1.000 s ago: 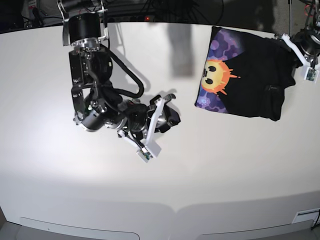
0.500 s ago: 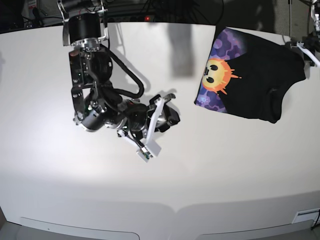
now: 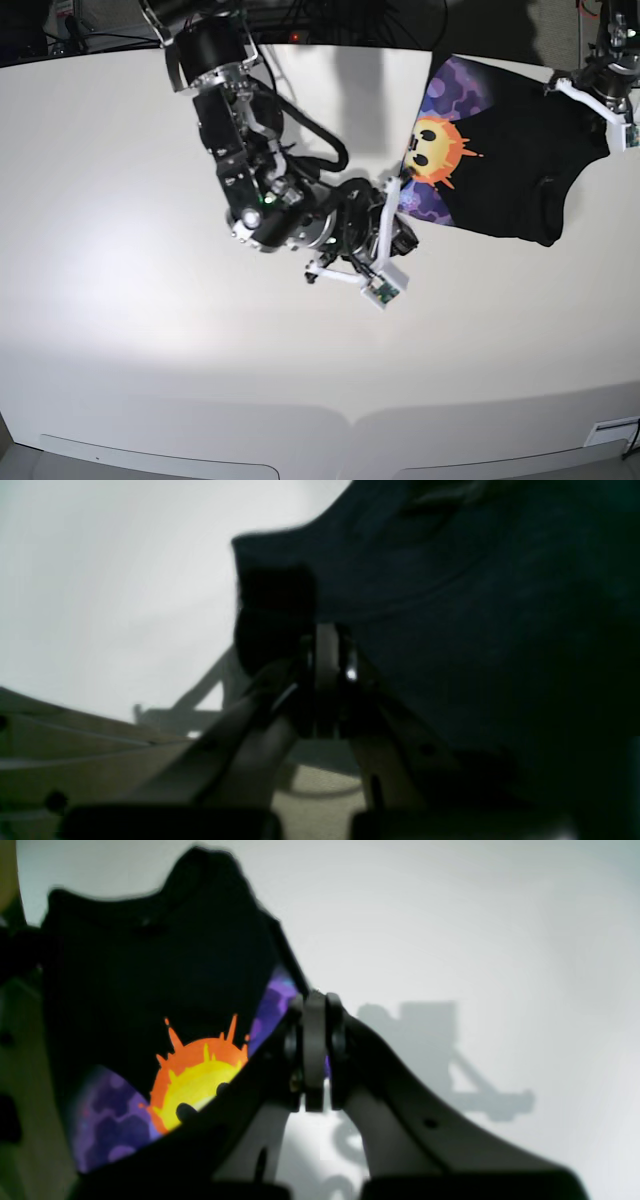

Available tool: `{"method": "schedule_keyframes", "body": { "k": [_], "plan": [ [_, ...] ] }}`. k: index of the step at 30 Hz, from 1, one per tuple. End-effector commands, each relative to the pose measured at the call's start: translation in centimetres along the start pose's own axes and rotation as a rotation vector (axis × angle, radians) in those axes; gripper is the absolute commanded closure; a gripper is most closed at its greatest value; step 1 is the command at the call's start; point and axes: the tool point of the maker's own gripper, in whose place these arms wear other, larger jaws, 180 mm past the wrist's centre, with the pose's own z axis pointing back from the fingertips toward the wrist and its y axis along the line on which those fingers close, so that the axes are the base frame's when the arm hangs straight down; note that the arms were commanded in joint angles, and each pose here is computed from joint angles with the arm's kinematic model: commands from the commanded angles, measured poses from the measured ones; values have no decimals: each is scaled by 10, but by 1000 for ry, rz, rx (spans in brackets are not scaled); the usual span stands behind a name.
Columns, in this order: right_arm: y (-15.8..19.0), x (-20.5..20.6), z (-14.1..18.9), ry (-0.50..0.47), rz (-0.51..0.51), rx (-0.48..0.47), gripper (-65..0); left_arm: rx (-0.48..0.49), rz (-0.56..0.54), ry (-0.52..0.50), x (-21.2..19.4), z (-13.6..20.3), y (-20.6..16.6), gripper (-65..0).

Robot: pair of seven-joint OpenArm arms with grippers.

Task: Fold the T-shirt properly
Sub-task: 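Grasp the bundle with both grippers and rotate it on the table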

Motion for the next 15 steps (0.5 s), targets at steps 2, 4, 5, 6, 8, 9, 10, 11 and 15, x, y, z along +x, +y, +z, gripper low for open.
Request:
{"method": "schedule_keyframes", "body": {
  "k": [2,4,5,6,8,9,10,11,15],
  "plan": [
    [-2,4,-12,-27,16,-5,0,14,8,-23,6,-8,8,0],
    [-4,-11,-27,1,-2,-10,0,0,13,-13,5,-19,9,0],
    [-6,-20,-34,27,-1,-18,0,-11,15,-11,5,-24,8,0],
    [-10,-29,-40,53,7,-30,0,-23,18,-12,7,-30,6,0],
    [-22,-44,-46,102,6,-84,0,-39,25,-14,12,-40,5,0],
    [-27,-49,-45,120,3,-110,0,-44,30,-17,14,-45,4,0],
    [-31,-52,-44,135,6,-125,0,-53,33,-18,17,-49,3,0],
    [-33,-56,-42,147,4,-129,0,-67,36,-23,20,-53,1,0],
    [-41,-77,-34,218,1,-146,0,-156,58,-57,37,-65,-15,0]
  ]
}}
